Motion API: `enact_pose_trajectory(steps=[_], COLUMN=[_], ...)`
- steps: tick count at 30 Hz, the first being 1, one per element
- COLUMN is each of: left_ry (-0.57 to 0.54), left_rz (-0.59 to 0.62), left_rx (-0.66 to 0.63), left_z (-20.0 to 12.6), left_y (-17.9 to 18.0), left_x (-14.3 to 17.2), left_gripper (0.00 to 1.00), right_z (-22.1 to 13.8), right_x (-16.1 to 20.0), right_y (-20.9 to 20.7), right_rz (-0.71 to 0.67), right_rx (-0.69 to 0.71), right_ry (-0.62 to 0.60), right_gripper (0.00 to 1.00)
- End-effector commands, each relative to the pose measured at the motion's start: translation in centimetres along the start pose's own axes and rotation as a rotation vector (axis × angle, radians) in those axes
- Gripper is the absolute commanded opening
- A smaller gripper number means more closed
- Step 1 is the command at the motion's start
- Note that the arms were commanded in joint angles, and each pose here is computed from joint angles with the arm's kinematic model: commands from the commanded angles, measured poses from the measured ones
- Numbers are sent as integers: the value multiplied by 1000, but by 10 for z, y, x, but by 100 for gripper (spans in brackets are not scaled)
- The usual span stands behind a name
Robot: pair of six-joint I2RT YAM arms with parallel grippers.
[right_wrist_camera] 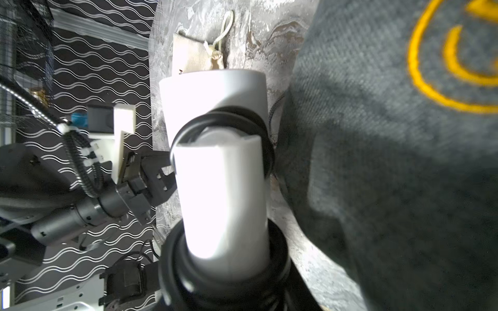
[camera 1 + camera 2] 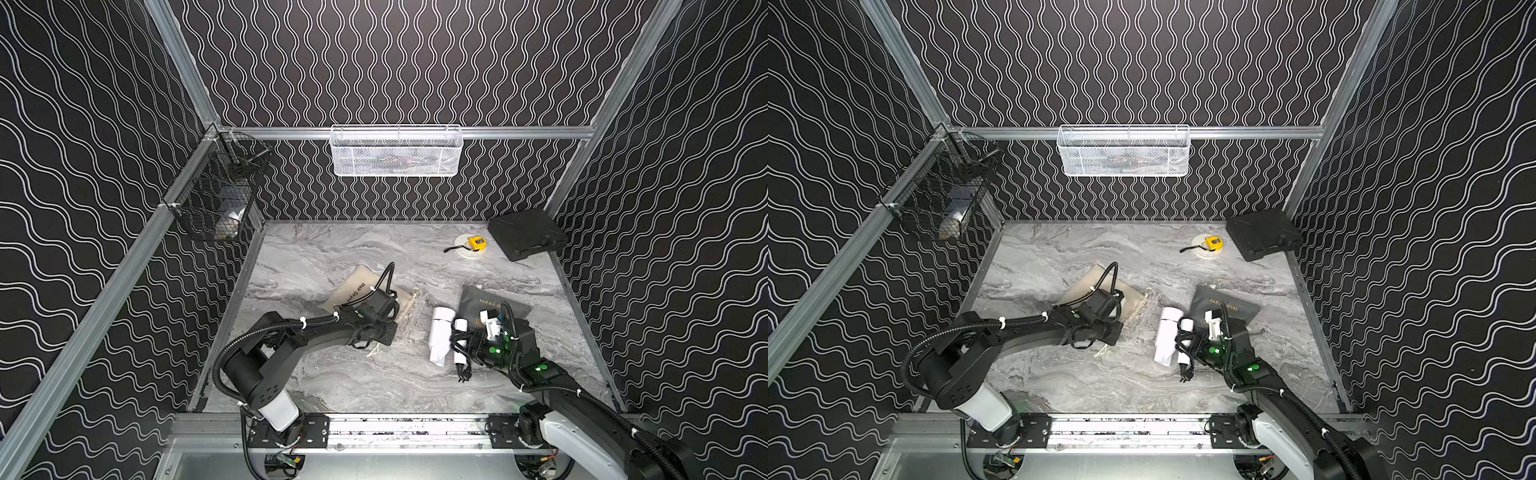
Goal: Pack away hair dryers
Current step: Open the drawstring bag at the center of the board.
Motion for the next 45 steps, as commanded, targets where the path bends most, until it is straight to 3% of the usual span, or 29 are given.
enact_pose_trajectory(steps=[1,7,11,15,19,25,45], left_ry=[-34,-54,-67,-73,-59,-76,-273], left_rz=[23,50,63,60,62,50,170], left_rx=[24,50,63,64,70,62,103], left_z=[-3,-6,-7,-7,-3,-5,-36], left_y=[-4,-9,-13,-13,-14,-13,-38], left_x=[-5,-6,-6,-4,-3,-5,-36], left_gripper=[5,6,16,17,14,0,0], right_z=[0,2,2,1,0,0,10], right_x=[-1,0,0,1,0,1,9], right_y=[7,8,7,6,6,5,13], right_rz=[-39,-40,-39,-39,-42,-46,-114], right_rx=[-49,-59,-57,-51,-46,-36,-67], right_ry=[6,15,16,12,7,10,67], right_gripper=[8,8,8,8,8,8,6])
Point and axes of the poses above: each gripper's point midway between its finger pads, its own z axis out along the fingers, its own y axis along the line the jaws close on, x = y × z, the point moved 7 cm from there along -z, back along the fingers, and after that the axes turned 4 degrees about z, right-handed, at the moved point
